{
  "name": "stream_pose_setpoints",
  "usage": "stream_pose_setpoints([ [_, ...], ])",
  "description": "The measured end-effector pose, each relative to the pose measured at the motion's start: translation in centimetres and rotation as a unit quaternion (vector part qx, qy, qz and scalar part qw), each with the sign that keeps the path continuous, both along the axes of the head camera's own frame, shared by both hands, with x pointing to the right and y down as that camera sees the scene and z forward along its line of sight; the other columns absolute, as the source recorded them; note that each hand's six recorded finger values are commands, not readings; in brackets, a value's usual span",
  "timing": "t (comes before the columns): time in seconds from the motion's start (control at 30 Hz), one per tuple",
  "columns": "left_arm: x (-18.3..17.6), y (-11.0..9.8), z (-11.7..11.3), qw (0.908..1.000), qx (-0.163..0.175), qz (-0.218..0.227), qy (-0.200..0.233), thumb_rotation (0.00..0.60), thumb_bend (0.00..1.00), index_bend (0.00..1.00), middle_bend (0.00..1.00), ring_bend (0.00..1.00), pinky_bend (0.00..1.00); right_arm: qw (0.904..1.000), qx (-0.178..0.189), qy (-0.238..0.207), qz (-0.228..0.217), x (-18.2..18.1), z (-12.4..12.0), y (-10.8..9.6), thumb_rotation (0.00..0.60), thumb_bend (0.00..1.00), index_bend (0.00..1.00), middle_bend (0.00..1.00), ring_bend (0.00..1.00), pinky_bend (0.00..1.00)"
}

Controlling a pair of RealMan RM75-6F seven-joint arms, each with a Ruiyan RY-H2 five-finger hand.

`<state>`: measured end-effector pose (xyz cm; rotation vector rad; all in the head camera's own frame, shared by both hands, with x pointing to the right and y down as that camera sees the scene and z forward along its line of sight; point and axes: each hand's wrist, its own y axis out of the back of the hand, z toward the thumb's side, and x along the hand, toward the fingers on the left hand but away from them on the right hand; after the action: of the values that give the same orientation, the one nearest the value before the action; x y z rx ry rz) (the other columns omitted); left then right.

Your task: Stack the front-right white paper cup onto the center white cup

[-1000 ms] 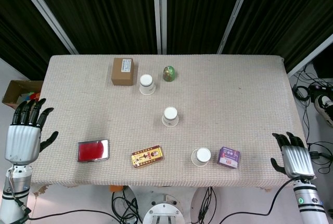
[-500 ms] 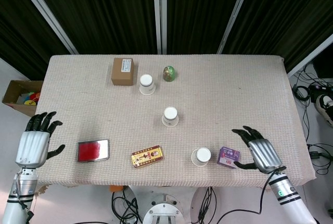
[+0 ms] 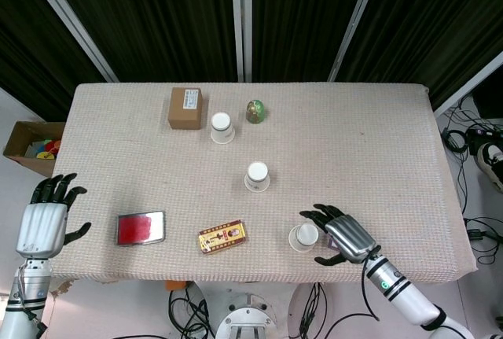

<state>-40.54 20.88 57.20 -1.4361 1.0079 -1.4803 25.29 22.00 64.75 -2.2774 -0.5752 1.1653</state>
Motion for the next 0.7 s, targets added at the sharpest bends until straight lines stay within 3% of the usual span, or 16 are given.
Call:
stream_pose_setpoints([
  [0.23,-0.1,0.0,-0.1,1.0000,0.006,0.001,0.004,0.600,0.12,0.36,0.16,0.12,0.16,0.9997,0.009,-0.003,-0.022,-1.5,1.2,0.6,0.600,0.27,0.33,0.33,0.17,0.20],
  [0.43,-0.5,0.2,-0.4,0.9999,0.011,-0.003,0.007,0.600,0.12,0.36,0.16,0.12,0.16,0.9977,0.060,0.007,-0.030,-1.9,1.0,-0.1,0.600,0.32,0.46,0.42,0.25,0.25],
  [0.57,-0.8,0.3,-0.4,0.9999,0.012,-0.007,0.008,0.600,0.12,0.36,0.16,0.12,0.16,0.9964,0.083,-0.012,-0.012,-2.2,-0.3,-1.8,0.600,0.32,0.49,0.42,0.25,0.25],
  [0.7,-1.0,0.4,-0.5,0.9998,0.012,-0.010,0.009,0.600,0.12,0.36,0.16,0.12,0.16,0.9930,0.114,-0.031,-0.002,-3.0,-2.2,-5.1,0.600,0.32,0.49,0.42,0.25,0.25],
])
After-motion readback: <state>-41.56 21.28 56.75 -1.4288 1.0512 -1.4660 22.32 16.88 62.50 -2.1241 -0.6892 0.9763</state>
